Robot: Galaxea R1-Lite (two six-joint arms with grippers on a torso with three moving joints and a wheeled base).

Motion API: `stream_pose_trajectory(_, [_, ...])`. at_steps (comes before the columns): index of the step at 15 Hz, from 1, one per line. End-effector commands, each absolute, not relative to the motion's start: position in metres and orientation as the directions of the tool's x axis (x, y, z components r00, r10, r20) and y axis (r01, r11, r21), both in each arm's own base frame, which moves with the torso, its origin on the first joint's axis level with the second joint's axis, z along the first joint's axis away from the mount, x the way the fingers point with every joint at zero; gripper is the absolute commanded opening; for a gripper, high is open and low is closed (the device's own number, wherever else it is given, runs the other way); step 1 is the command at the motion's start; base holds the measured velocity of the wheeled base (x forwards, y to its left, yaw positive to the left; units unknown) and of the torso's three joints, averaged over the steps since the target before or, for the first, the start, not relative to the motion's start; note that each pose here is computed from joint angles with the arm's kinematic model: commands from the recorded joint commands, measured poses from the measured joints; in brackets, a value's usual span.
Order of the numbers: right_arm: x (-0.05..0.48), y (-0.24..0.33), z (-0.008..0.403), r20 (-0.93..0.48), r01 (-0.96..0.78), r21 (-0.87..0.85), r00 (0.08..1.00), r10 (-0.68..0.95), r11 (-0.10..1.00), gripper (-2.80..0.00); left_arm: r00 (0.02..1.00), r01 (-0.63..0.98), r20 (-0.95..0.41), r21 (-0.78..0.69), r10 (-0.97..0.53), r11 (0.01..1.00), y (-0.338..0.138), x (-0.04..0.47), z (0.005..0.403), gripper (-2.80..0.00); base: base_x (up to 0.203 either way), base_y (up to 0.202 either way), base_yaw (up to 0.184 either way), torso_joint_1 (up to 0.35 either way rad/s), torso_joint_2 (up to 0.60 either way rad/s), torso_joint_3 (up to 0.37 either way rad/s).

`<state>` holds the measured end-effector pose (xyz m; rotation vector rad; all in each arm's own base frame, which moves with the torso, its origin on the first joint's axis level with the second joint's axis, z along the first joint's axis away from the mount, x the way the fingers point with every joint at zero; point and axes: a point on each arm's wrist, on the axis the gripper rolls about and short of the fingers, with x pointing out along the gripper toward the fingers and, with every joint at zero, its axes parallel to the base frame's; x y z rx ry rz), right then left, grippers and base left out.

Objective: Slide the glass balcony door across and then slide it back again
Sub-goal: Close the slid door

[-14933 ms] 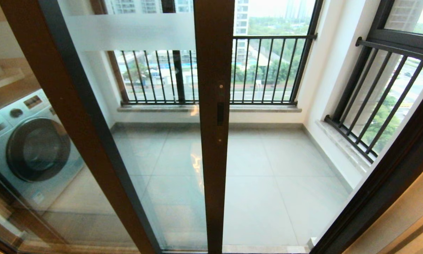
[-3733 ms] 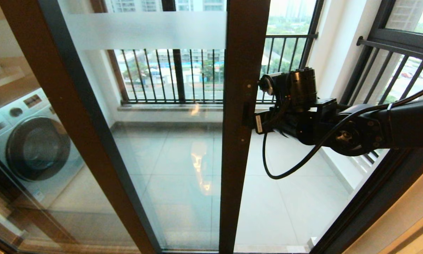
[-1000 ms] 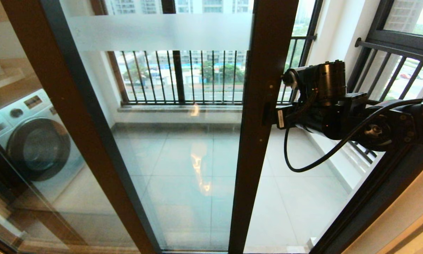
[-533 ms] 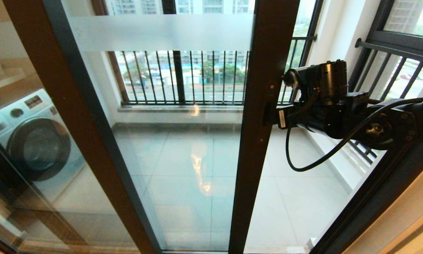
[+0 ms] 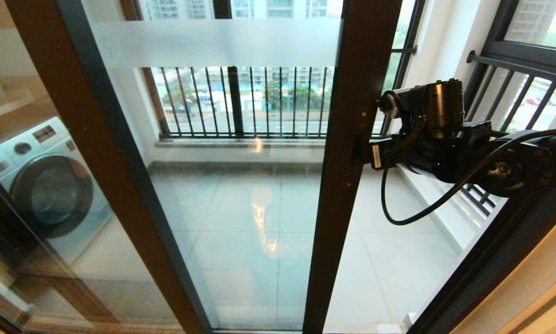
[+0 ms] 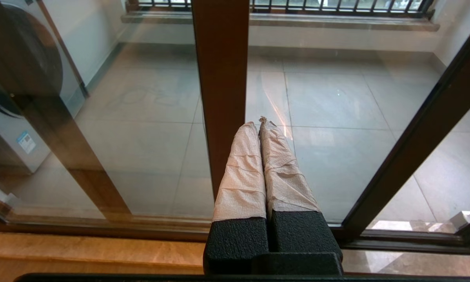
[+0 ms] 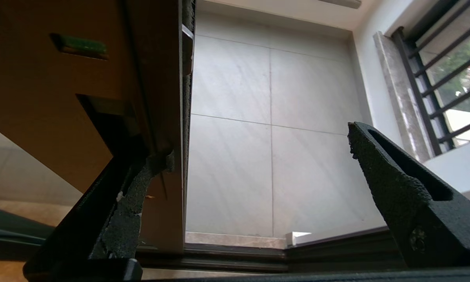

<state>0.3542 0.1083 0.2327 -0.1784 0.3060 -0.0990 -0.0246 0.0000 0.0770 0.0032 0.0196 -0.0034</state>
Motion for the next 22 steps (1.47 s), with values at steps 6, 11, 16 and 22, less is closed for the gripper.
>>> stream_pose_trajectory(6, [0.337, 0.102, 0.24, -0.275, 0.087, -0.146, 0.953, -0.125, 0.985, 0.0, 1.0, 0.003, -0.02, 0.003, -0.003, 1.0, 0.0, -0.025, 0.077, -2.8, 0.0, 0.0, 0.0, 0.0, 0.0, 0.0])
stream_pose_trajectory(11, [0.337, 0.101, 0.234, -0.288, 0.107, -0.087, 0.949, -0.128, 0.99, 0.0, 1.0, 0.003, -0.02, 0.003, -0.003, 1.0, 0.0, -0.025, 0.077, -2.8, 0.0, 0.0, 0.0, 0.0, 0.0, 0.0])
stream_pose_trajectory(16, [0.337, 0.101, 0.232, -0.279, 0.116, -0.071, 0.951, -0.132, 0.991, 0.0, 1.0, 0.003, -0.021, 0.003, -0.003, 1.0, 0.0, -0.025, 0.077, -2.8, 0.0, 0.0, 0.0, 0.0, 0.0, 0.0])
stream_pose_trajectory(22, [0.336, 0.096, 0.23, -0.285, 0.13, -0.078, 0.947, -0.147, 0.989, 0.0, 1.0, 0.003, -0.02, 0.003, -0.003, 1.0, 0.0, -0.025, 0.077, -2.8, 0.0, 0.0, 0.0, 0.0, 0.0, 0.0])
